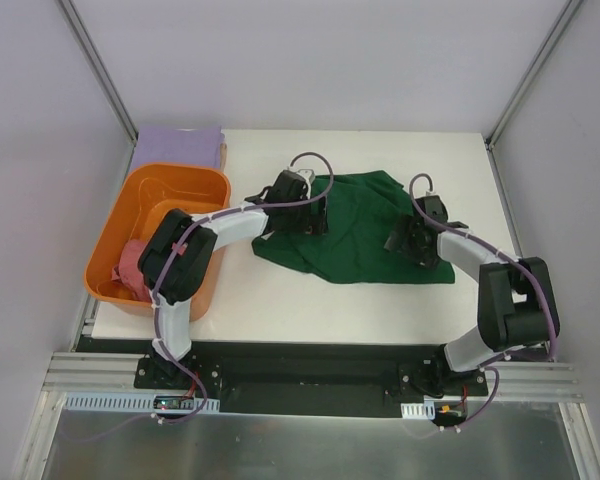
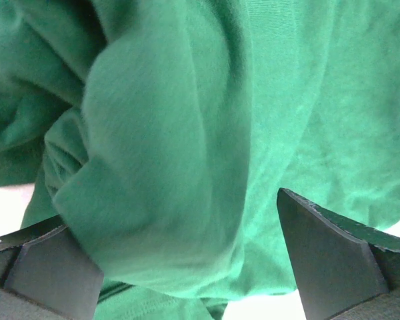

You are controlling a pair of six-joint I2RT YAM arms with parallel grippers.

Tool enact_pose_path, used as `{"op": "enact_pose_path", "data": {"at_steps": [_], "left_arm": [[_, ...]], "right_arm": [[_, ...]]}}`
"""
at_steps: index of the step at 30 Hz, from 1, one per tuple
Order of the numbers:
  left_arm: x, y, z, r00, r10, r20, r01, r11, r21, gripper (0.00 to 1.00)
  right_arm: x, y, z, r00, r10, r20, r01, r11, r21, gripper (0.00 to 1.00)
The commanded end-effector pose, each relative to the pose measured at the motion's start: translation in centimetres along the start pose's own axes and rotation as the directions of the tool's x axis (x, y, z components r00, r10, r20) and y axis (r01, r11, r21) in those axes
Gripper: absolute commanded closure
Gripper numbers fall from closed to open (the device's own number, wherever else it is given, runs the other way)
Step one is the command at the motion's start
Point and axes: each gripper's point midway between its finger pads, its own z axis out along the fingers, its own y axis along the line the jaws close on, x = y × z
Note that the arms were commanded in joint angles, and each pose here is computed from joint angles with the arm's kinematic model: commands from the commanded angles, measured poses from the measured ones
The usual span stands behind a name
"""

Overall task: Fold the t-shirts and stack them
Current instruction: Move the tshirt to the center of the board, then flatten out the tshirt

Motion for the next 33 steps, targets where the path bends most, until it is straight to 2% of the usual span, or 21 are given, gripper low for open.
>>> {"op": "enact_pose_path", "data": {"at_steps": [1,3,6,9,11,16,22,25,27,30,32,33], "left_arm": [[-2.3,-2.6,-2.7,0.999,0.044,0.027,-0.047,0.994,0.097,0.01],[-1.9,-2.8,-4.5,0.998,0.046,0.042,-0.050,0.994,0.100,0.01],[-0.2,-2.0,-7.7,0.997,0.046,0.063,-0.051,0.996,0.072,0.01],[2.0,0.1,-9.9,0.996,-0.013,0.083,0.013,1.000,-0.004,0.01],[3.9,2.1,-10.6,0.996,-0.051,0.068,0.057,0.995,-0.088,0.01],[4.6,5.3,-10.0,0.989,-0.113,0.095,0.133,0.961,-0.242,0.02],[4.4,8.0,-7.3,0.962,-0.245,0.118,0.271,0.898,-0.346,0.15],[4.5,8.2,-6.6,0.948,-0.294,0.122,0.319,0.879,-0.354,0.24],[4.6,8.6,-6.2,0.943,-0.308,0.127,0.333,0.867,-0.370,0.31],[4.7,9.1,-6.0,0.936,-0.323,0.141,0.352,0.847,-0.398,0.36],[4.8,9.5,-5.9,0.934,-0.324,0.150,0.357,0.838,-0.413,0.47],[4.7,9.6,-5.8,0.936,-0.317,0.152,0.352,0.838,-0.418,0.58]], "right_arm": [[-0.5,-2.6,-1.1,0.999,-0.048,-0.001,0.048,0.998,0.050,0.04],[-1.7,-4.2,-2.0,0.997,-0.057,0.042,0.052,0.992,0.113,0.04],[-2.3,-5.1,-3.6,0.995,-0.069,0.076,0.059,0.991,0.121,0.04],[-2.7,-5.8,-4.7,0.988,-0.071,0.134,0.053,0.989,0.137,0.04],[-2.8,-6.8,-5.1,0.984,-0.078,0.163,0.048,0.982,0.184,0.04],[-2.4,-7.2,-5.2,0.982,-0.082,0.168,0.051,0.981,0.185,0.04],[-2.5,-6.8,-5.3,0.979,-0.086,0.187,0.057,0.986,0.157,0.04],[-2.5,-6.9,-5.3,0.977,-0.089,0.194,0.058,0.985,0.161,0.04],[-2.6,-7.0,-5.2,0.977,-0.091,0.195,0.059,0.985,0.164,0.04],[-2.5,-7.1,-5.1,0.978,-0.086,0.192,0.053,0.984,0.172,0.04],[-2.4,-7.1,-5.1,0.978,-0.080,0.191,0.047,0.984,0.170,0.04],[-2.4,-7.1,-5.1,0.978,-0.074,0.194,0.041,0.985,0.170,0.04]]}}
